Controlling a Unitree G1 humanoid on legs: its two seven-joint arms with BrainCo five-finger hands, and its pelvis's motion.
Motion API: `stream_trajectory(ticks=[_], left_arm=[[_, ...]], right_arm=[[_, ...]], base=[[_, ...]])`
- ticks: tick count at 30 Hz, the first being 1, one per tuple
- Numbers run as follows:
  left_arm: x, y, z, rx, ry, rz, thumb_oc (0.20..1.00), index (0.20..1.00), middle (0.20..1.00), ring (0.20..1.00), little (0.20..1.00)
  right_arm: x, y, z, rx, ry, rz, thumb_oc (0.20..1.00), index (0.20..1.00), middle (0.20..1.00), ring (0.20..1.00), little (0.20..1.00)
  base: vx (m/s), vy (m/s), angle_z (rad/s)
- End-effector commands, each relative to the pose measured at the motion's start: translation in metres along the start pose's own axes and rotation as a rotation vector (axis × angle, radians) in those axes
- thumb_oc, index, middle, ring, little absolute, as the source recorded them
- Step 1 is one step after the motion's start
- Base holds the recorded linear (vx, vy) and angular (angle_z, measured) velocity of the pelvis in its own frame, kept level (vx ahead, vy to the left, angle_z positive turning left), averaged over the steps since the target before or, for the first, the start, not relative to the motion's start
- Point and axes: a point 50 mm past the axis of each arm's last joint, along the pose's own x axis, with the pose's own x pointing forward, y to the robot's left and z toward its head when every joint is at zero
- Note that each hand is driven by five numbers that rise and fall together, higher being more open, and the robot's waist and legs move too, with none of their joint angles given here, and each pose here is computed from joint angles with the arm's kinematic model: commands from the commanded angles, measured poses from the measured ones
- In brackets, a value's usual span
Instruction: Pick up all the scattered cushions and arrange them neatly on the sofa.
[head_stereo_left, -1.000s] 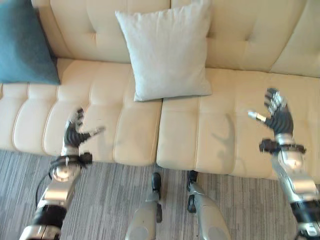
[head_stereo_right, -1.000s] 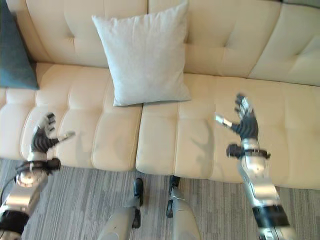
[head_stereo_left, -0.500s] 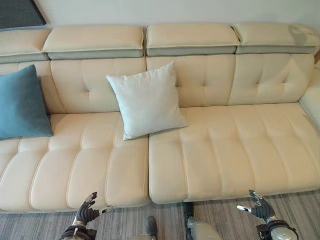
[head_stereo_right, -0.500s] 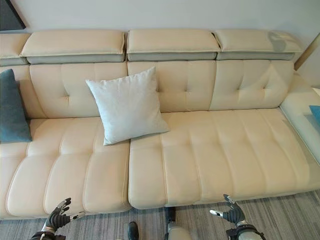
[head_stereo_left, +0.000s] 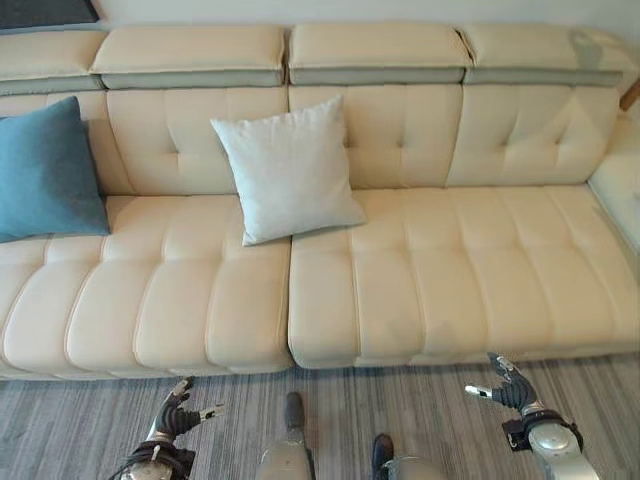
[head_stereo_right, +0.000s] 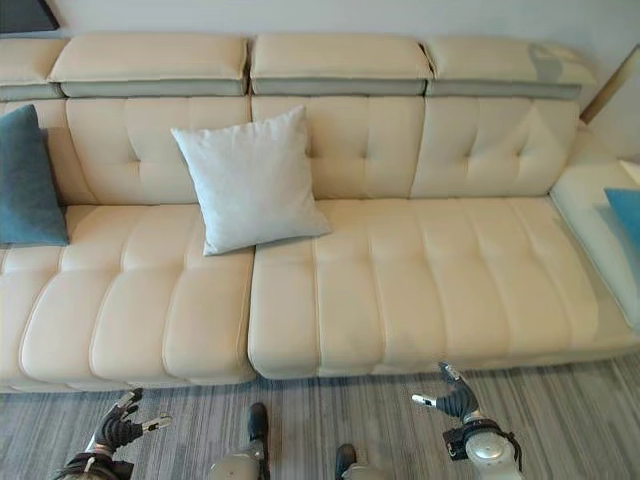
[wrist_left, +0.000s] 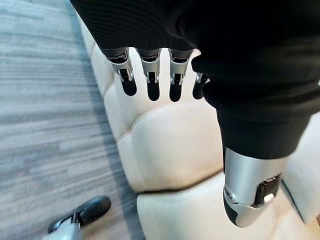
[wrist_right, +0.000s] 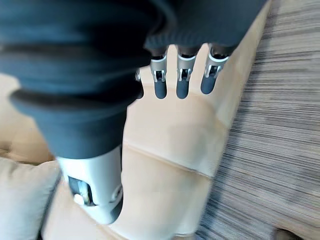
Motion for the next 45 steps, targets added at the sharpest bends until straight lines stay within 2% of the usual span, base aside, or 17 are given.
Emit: stream_trajectory(ticks=[1, 7, 15, 23, 28, 36, 45], left_arm=[[0.016, 0.019, 0.04, 0.007, -0.149, 0.054, 1.0, 1.0, 1.0, 1.0, 1.0], [0.011, 0.007, 0.03, 0.002, -0.124, 0.017, 1.0, 1.0, 1.0, 1.0, 1.0], [0.015, 0.011, 0.034, 0.084, -0.113, 0.007, 1.0, 1.0, 1.0, 1.0, 1.0], [0.014, 0.013, 0.036, 0.048, -0.118, 0.035, 1.0, 1.0, 1.0, 1.0, 1.0], [0.015, -0.01, 0.036, 0.037, -0.114, -0.05, 1.0, 1.0, 1.0, 1.0, 1.0], [0.017, -0.04, 0.057, -0.009, -0.187, -0.128, 1.0, 1.0, 1.0, 1.0, 1.0], [0.012, -0.038, 0.049, -0.007, -0.161, -0.137, 1.0, 1.0, 1.0, 1.0, 1.0]], right_arm=[[0.006, -0.006, 0.021, 0.002, -0.087, -0.043, 1.0, 1.0, 1.0, 1.0, 1.0], [0.003, -0.003, 0.021, 0.009, -0.099, -0.031, 1.0, 1.0, 1.0, 1.0, 1.0], [0.004, 0.012, 0.015, 0.103, -0.056, -0.015, 1.0, 1.0, 1.0, 1.0, 1.0], [0.015, 0.026, 0.033, 0.213, -0.076, -0.032, 1.0, 1.0, 1.0, 1.0, 1.0], [0.013, 0.03, 0.033, 0.194, -0.078, -0.022, 1.0, 1.0, 1.0, 1.0, 1.0], [0.009, 0.017, 0.038, 0.167, -0.115, -0.061, 1.0, 1.0, 1.0, 1.0, 1.0], [0.008, 0.018, 0.027, 0.181, -0.078, -0.068, 1.0, 1.0, 1.0, 1.0, 1.0]], base=[[-0.14, -0.007, 0.1], [-0.1, 0.029, 0.0], [0.01, 0.045, -0.32], [0.01, -0.03, -1.83], [0.18, -0.153, -1.9], [0.26, -0.207, -0.72], [0.36, 0.037, -0.49]])
